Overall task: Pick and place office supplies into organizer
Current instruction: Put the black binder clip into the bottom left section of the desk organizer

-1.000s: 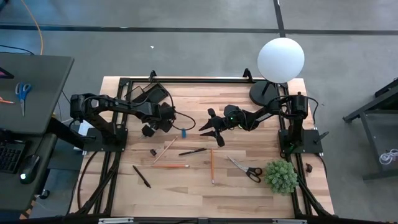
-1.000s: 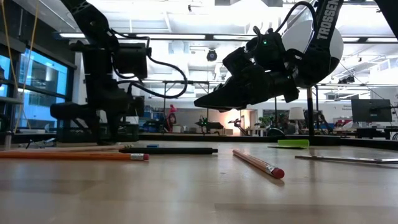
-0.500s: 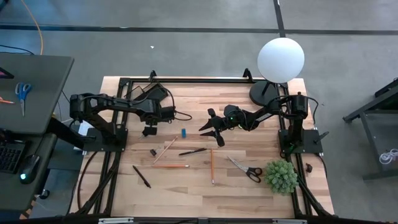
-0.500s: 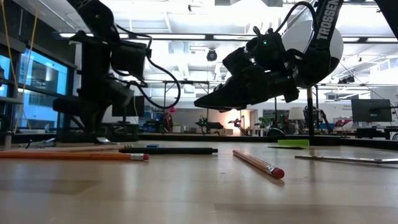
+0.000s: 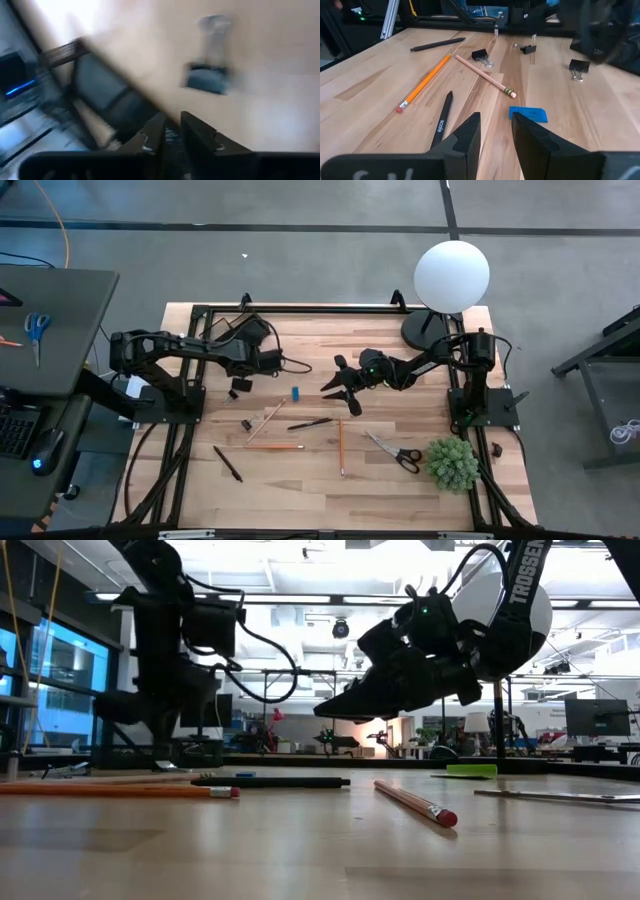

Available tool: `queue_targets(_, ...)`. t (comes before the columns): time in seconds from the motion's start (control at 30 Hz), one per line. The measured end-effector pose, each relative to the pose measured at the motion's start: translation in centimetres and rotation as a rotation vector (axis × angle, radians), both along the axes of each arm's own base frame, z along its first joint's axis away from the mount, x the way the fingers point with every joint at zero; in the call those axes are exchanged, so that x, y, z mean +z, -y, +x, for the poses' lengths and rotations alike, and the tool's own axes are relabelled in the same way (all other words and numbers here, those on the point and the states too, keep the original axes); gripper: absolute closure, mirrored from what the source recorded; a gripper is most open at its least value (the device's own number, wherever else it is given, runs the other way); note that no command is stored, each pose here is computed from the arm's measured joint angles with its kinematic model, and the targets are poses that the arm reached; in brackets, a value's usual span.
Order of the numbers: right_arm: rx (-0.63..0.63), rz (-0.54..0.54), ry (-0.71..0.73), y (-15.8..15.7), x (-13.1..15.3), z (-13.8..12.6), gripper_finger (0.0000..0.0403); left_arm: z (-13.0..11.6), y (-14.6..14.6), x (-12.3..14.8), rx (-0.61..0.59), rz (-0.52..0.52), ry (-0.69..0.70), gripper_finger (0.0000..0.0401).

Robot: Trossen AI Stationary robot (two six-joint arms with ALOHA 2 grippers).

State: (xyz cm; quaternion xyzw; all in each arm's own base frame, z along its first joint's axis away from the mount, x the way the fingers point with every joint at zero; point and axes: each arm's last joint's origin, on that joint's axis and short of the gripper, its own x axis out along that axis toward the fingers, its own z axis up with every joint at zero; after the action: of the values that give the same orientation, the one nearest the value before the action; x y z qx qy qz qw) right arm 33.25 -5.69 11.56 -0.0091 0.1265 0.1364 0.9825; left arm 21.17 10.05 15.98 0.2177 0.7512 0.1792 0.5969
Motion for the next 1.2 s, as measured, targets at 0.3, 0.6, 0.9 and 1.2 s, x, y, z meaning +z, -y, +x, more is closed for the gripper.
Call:
queue_targets(0.3,0.002,-0.007,0.0,0.0,0.0,0.0,0.0301,-0.3,-1.5,-0.4,0.11,-0.304,0.204,0.0286)
queue_targets(0.6,0.003,-0.015,0.002,0.0,0.0,0.0,0.0301,-1.1,-3.3,-0.4,0.124,-0.293,0.203,0.0154)
queue_targets(0.9,0.005,-0.022,0.004,0.0,0.0,0.0,0.0301,-0.7,-3.3,-1.8,0.135,-0.376,0.191,0.0077)
queue_targets(1.2,0.005,-0.022,0.004,0.0,0.0,0.0,0.0301,-0.5,-3.4,-2.9,0.135,-0.403,0.145,0.0117)
